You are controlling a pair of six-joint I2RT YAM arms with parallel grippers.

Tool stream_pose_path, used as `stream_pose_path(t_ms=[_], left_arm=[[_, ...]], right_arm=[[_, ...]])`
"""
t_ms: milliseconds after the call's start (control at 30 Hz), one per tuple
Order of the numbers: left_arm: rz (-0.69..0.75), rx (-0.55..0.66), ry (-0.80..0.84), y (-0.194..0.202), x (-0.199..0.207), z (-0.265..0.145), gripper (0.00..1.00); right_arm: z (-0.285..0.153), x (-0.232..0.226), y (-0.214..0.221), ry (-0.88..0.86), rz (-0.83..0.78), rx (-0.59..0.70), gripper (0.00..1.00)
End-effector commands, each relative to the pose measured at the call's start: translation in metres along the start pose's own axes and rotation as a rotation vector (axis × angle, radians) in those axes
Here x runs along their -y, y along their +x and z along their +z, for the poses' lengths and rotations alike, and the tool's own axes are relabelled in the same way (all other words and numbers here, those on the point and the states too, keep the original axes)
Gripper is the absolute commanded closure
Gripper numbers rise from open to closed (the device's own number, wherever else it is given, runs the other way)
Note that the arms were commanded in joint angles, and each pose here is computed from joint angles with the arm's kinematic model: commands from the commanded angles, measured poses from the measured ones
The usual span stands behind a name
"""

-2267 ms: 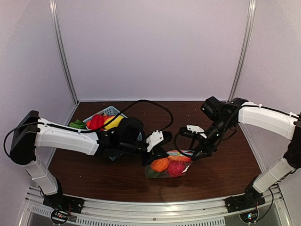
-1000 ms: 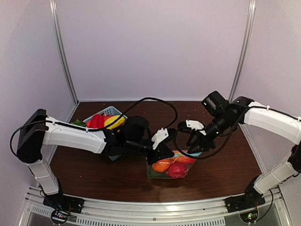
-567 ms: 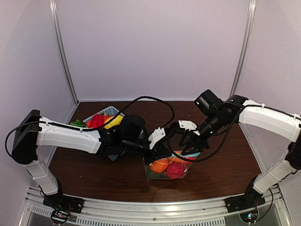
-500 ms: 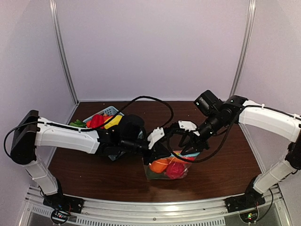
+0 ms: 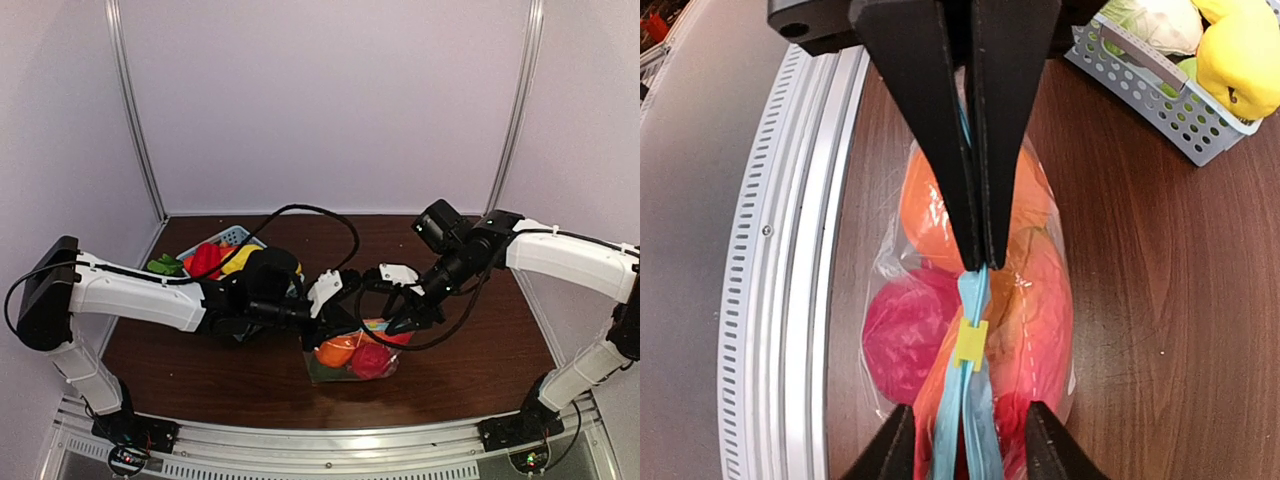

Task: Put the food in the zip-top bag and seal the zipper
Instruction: Pass from the left arm to the right, then hold the zipper food storage bag at the center of the board.

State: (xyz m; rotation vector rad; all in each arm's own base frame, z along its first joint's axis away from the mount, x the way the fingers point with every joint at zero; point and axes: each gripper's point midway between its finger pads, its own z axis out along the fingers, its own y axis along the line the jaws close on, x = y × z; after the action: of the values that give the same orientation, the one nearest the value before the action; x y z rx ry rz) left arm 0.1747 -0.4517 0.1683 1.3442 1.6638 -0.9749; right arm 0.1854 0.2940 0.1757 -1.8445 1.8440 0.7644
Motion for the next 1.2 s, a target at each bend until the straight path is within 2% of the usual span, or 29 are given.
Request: stream_pose_path(t_ms=[0, 67, 167, 233, 367, 567, 800, 833, 900, 1033, 1167], left_arm=[[0.013, 0.119, -0.013, -0.032, 0.001, -0.01, 1.0], [0.009, 0.116, -0.015, -0.03, 0.002, -0.011, 0.98], [0.007, 0.1, -0.047, -0.024, -0.004, -0.014, 0.64], [0.009, 0.077, -0.051, -0.016, -0.008, -0.015, 0.52], [-0.016, -0.004, 0.015, -0.001, -0.008, -0.008, 0.48], [-0.051, -0.086, 0.066, 0.022, -0.004, 0.004, 0.55], [-0.069, -0.099, 0.086, 0.022, -0.006, 0.007, 0.84], [-0.069, -0.092, 0.087, 0.019, -0.006, 0.006, 0.88], [-0.063, -0.074, 0.093, 0.014, -0.005, 0.005, 0.96], [-0.055, -0.038, 0.093, 0.004, -0.004, 0.001, 1.0], [-0.058, -0.008, 0.09, -0.001, -0.002, -0.003, 1.0]], right_arm=[[0.006, -0.001, 0.006, -0.003, 0.009, -0.009, 0.7], [0.007, -0.001, 0.007, -0.002, 0.009, -0.012, 0.81], [0.006, -0.002, 0.007, -0.002, 0.004, -0.013, 0.92], [0.004, -0.003, 0.006, -0.002, -0.003, -0.011, 0.95], [0.001, -0.005, 0.004, -0.01, -0.014, -0.002, 0.99], [-0.001, -0.008, 0.003, -0.014, -0.022, 0.001, 1.0], [-0.005, -0.007, 0.001, 0.002, -0.03, 0.012, 1.0], [-0.004, -0.007, 0.0, -0.002, -0.03, 0.015, 0.97], [-0.002, -0.007, -0.001, -0.011, -0.021, 0.024, 0.87], [0.003, -0.007, -0.01, -0.038, 0.006, 0.063, 0.68], [0.006, -0.004, -0.014, -0.055, 0.026, 0.073, 0.67]])
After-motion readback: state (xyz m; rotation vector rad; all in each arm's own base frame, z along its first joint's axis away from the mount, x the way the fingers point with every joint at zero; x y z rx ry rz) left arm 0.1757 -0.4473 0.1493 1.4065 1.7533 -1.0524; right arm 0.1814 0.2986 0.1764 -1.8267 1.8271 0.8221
